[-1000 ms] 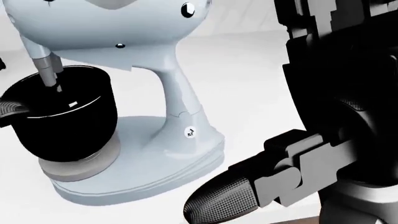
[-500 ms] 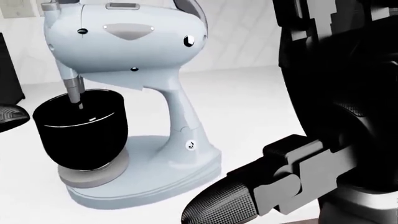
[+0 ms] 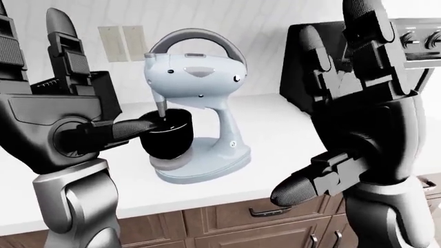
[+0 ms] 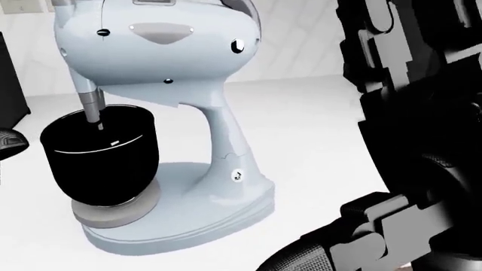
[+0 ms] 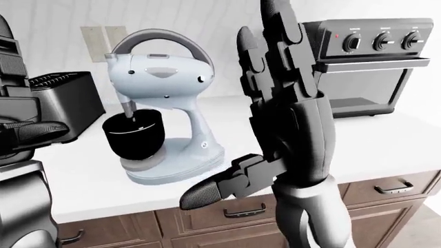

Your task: Open the stand mixer head.

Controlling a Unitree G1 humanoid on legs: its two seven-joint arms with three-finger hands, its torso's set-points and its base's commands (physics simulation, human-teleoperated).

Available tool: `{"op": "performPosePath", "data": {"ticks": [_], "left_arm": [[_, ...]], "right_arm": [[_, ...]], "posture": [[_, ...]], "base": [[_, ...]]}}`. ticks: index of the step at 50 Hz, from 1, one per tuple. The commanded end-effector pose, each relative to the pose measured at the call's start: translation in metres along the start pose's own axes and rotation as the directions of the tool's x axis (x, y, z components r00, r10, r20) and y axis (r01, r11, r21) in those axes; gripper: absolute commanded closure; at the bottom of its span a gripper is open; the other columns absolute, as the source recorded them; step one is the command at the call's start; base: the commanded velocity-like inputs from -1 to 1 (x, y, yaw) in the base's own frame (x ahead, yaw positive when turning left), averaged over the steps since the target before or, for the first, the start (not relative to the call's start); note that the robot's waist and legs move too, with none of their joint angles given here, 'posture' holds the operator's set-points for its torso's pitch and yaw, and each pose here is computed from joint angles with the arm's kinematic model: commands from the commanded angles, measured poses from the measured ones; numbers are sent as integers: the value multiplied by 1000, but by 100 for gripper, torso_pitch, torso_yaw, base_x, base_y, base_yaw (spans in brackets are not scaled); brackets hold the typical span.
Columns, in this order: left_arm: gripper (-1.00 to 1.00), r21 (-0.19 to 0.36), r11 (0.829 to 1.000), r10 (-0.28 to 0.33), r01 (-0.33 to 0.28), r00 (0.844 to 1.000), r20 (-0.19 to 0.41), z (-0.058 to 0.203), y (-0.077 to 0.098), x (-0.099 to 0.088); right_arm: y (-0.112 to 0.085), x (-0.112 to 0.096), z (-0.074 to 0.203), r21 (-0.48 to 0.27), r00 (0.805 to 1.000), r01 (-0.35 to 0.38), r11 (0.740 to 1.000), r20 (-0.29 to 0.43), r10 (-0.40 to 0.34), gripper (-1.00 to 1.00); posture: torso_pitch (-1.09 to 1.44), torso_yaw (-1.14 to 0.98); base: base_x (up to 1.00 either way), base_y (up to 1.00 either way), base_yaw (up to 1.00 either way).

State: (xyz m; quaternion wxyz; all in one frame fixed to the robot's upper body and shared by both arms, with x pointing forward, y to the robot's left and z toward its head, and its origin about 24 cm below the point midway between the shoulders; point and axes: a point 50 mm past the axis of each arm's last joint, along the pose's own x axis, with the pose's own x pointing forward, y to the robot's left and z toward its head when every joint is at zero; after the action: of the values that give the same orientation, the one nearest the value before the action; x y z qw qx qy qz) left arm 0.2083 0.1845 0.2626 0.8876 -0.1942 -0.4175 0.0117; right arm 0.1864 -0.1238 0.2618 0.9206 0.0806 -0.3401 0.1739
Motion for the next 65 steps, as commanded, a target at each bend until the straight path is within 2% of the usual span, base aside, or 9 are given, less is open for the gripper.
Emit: {"op": "performPosePath", "data": {"ticks": [1,9,18,26,31,41,50,54,65], "left_arm": [[-97,-8,1000,-24,24,999,39,5,-5,3],[-97,-11,999,-32,32,999,37,4,-6,5],[-98,-7,999,-32,32,999,38,4,-6,5],[-97,-4,1000,-30,30,999,40,5,-5,5],[-97,-3,1000,-29,29,999,43,6,-5,5],[-98,2,1000,-27,26,999,45,7,-4,6],[-97,7,1000,-23,23,999,47,7,-3,6],[-97,7,1000,-23,22,999,47,7,-3,6],[-97,10,1000,-21,21,999,50,8,-3,6]], "right_arm": [[1,-1,1,-9,1000,-24,1000,-6,24,-100],[-2,-14,-5,8,993,-40,999,-108,41,-100],[0,-19,-8,45,988,-44,998,-147,50,-100],[-4,-17,-7,207,979,41,978,-203,2,-100],[-5,-17,-7,250,972,68,966,-233,-8,-100],[-8,-24,-17,214,942,42,976,-335,33,-100],[-12,-30,-23,165,901,34,986,-433,41,-100],[-12,-29,-24,181,886,62,982,-463,30,-100],[1,-33,-26,262,851,55,964,-517,92,-100]], "posture": [[-47,0],[-47,0],[-47,0],[-47,0],[-47,0],[-47,0],[-47,0],[-47,0],[-47,0]], "base": [[0,0,0],[0,0,0],[0,0,0],[0,0,0],[0,0,0],[0,0,0],[0,0,0],[0,0,0],[0,0,0]]}}
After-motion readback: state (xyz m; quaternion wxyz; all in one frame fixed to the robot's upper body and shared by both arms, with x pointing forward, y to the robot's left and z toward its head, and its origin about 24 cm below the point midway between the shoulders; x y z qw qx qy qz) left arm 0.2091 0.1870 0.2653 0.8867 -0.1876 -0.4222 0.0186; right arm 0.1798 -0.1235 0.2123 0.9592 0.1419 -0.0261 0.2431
